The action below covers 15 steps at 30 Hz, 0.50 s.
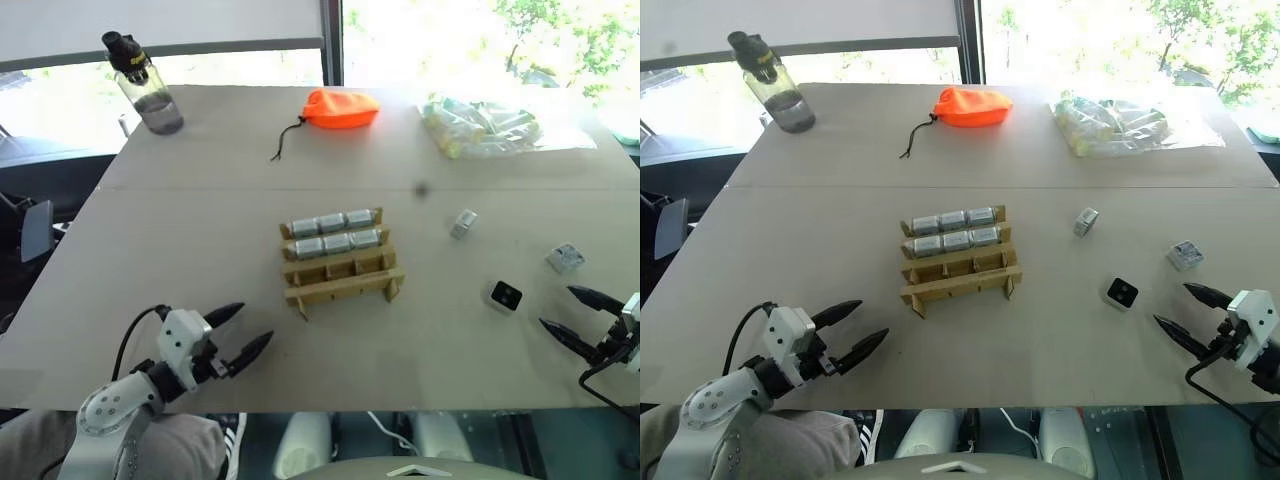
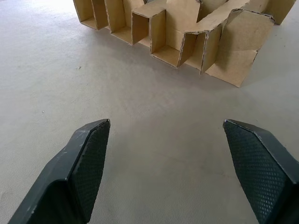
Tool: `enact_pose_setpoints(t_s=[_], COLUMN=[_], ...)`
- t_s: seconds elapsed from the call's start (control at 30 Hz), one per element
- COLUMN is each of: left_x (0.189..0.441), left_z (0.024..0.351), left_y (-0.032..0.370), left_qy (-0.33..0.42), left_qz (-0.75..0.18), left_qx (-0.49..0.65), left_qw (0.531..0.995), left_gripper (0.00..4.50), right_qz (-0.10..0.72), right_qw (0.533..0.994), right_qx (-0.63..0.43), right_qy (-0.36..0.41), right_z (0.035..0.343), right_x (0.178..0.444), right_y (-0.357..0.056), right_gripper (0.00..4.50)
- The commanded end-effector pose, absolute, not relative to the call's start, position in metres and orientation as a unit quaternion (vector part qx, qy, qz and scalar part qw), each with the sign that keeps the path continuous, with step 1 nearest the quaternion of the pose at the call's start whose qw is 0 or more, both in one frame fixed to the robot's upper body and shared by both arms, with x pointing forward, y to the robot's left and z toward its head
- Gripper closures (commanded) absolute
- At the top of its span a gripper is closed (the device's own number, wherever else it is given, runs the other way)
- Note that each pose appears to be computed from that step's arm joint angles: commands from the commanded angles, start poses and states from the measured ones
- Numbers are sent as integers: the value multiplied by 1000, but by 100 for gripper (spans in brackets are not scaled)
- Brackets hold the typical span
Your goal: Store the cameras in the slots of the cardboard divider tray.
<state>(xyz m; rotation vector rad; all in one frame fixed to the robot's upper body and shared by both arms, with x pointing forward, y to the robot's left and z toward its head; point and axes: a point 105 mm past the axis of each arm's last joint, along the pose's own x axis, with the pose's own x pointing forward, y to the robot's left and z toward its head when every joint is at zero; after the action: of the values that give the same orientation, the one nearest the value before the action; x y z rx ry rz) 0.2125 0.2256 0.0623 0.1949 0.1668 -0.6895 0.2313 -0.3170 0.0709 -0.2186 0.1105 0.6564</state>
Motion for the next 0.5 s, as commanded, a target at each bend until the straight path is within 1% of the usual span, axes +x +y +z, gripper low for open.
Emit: enact_pose_setpoints(t_s=[0.03, 0.5], left_x=[214, 218], left_z=[68, 68], left_y=[223, 220], left_qy=[68, 70], left_qz=[-343, -344], left_qx=[102, 99], left_qw=[931, 931], left_gripper=[49, 49], right_qz=[314, 309], right_qw=[941, 942], right_qx=[-120, -125], right_qy=[41, 44], right_z=[84, 85], right_x=[230, 227], right_y=[-324, -327], right_gripper=[0, 0])
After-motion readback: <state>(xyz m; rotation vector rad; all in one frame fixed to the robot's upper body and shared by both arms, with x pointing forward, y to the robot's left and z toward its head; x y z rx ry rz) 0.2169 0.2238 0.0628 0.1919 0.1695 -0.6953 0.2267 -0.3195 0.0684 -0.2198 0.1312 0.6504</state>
